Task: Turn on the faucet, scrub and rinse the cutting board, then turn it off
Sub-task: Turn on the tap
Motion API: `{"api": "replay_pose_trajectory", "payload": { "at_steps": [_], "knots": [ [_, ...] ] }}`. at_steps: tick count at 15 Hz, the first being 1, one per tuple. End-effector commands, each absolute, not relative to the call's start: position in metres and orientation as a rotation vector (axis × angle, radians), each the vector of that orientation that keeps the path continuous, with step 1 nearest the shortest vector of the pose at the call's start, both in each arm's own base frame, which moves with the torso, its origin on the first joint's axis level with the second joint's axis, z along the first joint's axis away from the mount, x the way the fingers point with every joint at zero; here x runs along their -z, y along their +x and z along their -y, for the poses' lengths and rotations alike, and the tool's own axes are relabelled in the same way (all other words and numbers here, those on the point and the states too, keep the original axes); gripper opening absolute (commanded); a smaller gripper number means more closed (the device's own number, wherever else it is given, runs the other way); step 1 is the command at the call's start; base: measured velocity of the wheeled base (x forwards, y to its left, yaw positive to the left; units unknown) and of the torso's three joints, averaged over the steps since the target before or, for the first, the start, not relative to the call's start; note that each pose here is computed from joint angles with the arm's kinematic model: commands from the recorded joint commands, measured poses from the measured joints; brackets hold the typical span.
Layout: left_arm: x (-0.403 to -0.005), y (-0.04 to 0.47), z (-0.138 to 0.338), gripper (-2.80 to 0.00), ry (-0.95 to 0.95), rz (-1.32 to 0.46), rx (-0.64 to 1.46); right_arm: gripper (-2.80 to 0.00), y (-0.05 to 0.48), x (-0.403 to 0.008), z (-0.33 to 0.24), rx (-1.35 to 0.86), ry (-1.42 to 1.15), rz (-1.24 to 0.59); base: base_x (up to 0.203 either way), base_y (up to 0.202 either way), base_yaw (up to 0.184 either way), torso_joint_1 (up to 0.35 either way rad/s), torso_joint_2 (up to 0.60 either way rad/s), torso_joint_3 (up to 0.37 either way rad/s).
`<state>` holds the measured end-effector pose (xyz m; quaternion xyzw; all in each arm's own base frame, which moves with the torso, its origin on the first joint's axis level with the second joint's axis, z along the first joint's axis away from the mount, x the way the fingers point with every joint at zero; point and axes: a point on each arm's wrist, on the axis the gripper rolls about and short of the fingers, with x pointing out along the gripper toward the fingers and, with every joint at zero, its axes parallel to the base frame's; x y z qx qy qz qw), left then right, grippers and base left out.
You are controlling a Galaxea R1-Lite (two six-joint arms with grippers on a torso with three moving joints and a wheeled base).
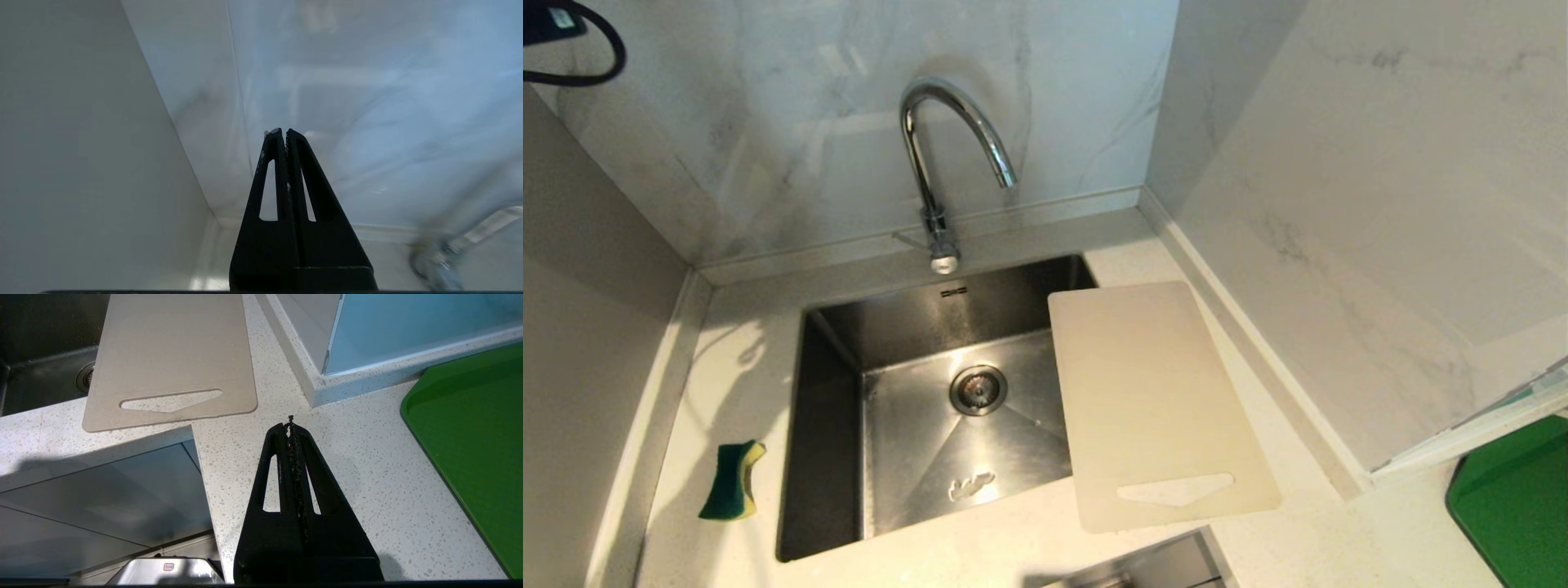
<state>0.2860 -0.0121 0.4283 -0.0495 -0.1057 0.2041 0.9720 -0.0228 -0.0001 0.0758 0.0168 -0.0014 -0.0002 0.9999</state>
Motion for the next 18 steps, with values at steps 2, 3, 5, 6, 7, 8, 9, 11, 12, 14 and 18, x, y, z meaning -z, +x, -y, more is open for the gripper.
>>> {"api": "replay_pose_trajectory", "payload": {
  "at_steps": [2, 3, 5, 6, 7, 8, 9, 11, 12, 14, 18],
  "knots": [
    [-0.363, 0.372, 0.049, -2.8, -0.211, 0.077, -0.468, -2.8, -0.023, -0.076, 0.0, 0.0, 0.034, 0.001, 0.0, 0.0, 0.0, 0.0, 0.0, 0.0],
    [-0.352, 0.382, 0.057, -2.8, -0.266, 0.065, -0.464, -2.8, -0.023, -0.075, 0.0, 0.0, 0.034, 0.0, 0.0, 0.0, 0.0, 0.0, 0.0, 0.0],
    [-0.33, 0.398, 0.076, -2.8, -0.39, 0.044, -0.438, -2.8, -0.023, -0.075, 0.0, 0.001, 0.034, 0.0, 0.0, 0.0, 0.0, 0.0, 0.0, 0.0],
    [-0.32, 0.405, 0.087, -2.8, -0.444, 0.032, -0.421, -2.8, -0.023, -0.075, 0.0, 0.0, 0.034, 0.0, 0.0, 0.0, 0.0, 0.0, 0.0, 0.0],
    [-0.314, 0.408, 0.095, -2.8, -0.491, 0.026, -0.408, -2.8, -0.023, -0.076, 0.0, 0.0, 0.034, 0.002, 0.0, 0.0, 0.0, 0.0, 0.0, 0.0],
    [-0.306, 0.411, 0.105, -2.8, -0.544, 0.017, -0.392, -2.8, -0.023, -0.075, 0.0, 0.0, 0.034, 0.0, 0.0, 0.0, 0.0, 0.0, 0.0, 0.0],
    [-0.303, 0.412, 0.111, -2.8, -0.58, 0.011, -0.381, -2.8, -0.023, -0.075, 0.0, 0.0, 0.034, 0.0, 0.0, 0.0, 0.0, 0.0, 0.0, 0.0],
    [-0.297, 0.409, 0.121, -2.8, -0.645, -0.031, -0.371, -2.8, -0.023, -0.075, 0.0, 0.0, 0.034, 0.0, 0.0, 0.0, 0.0, 0.0, 0.0, 0.0],
    [-0.295, 0.407, 0.126, -2.8, -0.692, -0.045, -0.364, -2.8, -0.023, -0.076, 0.0, 0.0, 0.034, 0.0, 0.0, 0.0, 0.0, 0.0, 0.0, 0.0],
    [-0.29, 0.404, 0.129, -2.8, -0.772, -0.095, -0.36, -2.8, -0.023, -0.075, 0.0, 0.0, 0.034, 0.0, 0.0, 0.0, 0.0, 0.0, 0.0, 0.0],
    [-0.284, 0.4, 0.13, -2.8, -0.961, -0.198, -0.31, -2.8, -0.023, -0.076, 0.0, 0.0, 0.034, 0.002, 0.0, 0.0, 0.0, 0.0, 0.0, 0.0]
  ]
}}
